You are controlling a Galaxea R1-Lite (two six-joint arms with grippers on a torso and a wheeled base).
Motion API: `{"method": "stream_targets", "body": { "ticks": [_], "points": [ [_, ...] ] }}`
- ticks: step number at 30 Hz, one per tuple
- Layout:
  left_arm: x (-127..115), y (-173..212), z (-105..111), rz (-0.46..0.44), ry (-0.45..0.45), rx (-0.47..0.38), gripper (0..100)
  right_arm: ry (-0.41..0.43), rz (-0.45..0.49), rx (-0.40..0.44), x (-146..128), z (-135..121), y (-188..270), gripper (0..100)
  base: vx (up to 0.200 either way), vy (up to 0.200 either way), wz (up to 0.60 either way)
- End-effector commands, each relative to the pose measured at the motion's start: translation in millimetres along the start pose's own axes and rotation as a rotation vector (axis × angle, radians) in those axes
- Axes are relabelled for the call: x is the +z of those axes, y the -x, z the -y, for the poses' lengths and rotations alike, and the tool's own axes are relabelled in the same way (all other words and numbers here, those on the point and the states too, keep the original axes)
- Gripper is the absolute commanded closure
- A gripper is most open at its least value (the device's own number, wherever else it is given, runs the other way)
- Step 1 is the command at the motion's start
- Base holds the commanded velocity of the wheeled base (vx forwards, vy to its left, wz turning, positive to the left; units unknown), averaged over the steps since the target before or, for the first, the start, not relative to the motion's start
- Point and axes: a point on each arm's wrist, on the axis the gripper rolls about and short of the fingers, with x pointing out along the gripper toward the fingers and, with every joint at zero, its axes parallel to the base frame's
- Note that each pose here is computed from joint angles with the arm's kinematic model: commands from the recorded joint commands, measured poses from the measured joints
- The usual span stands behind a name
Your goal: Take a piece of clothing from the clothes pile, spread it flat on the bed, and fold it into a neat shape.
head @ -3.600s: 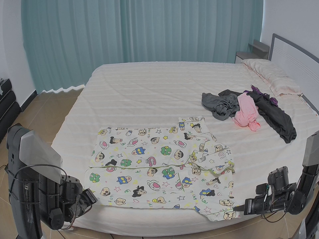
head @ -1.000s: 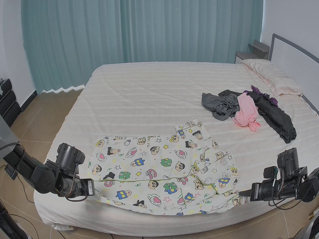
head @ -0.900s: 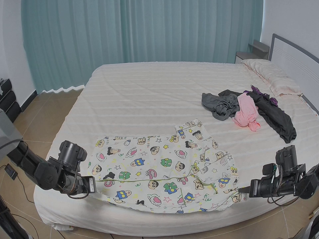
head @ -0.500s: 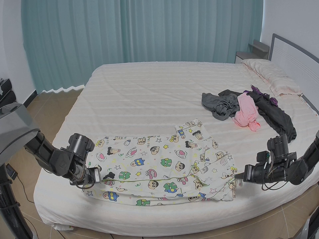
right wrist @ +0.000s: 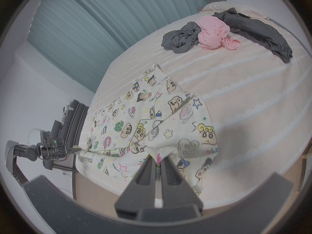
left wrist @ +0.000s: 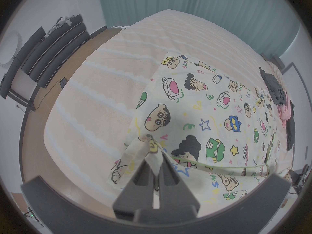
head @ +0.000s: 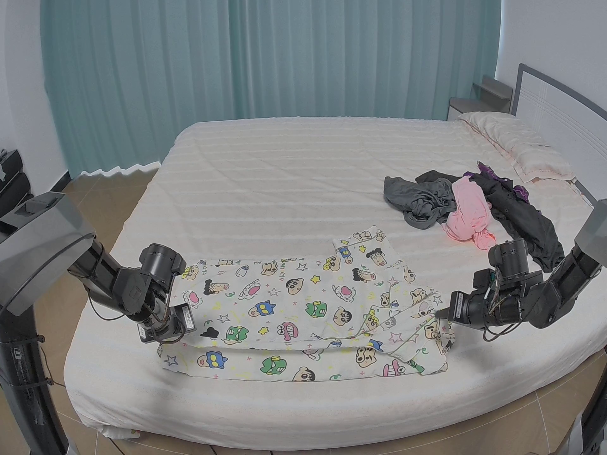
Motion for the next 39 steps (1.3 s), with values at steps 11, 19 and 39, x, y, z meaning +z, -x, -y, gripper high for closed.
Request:
{"method": "stream_targets", "body": {
  "ticks": [11, 19, 39],
  "points": [
    [17, -35, 11, -0.026, 0.111, 0.027, 100, -0.101, 0.024, 0.008, 17, 2, -33, 100, 0.0, 0.0, 0.0],
    [24, -44, 11, -0.034, 0.143, 0.037, 100, -0.124, 0.027, 0.0, 21, 8, -43, 100, 0.0, 0.0, 0.0],
    [33, -20, -9, -0.12, 0.3, -0.101, 0, -0.388, 0.126, 0.053, 21, -3, -19, 0, 0.0, 0.0, 0.0]
  ]
}}
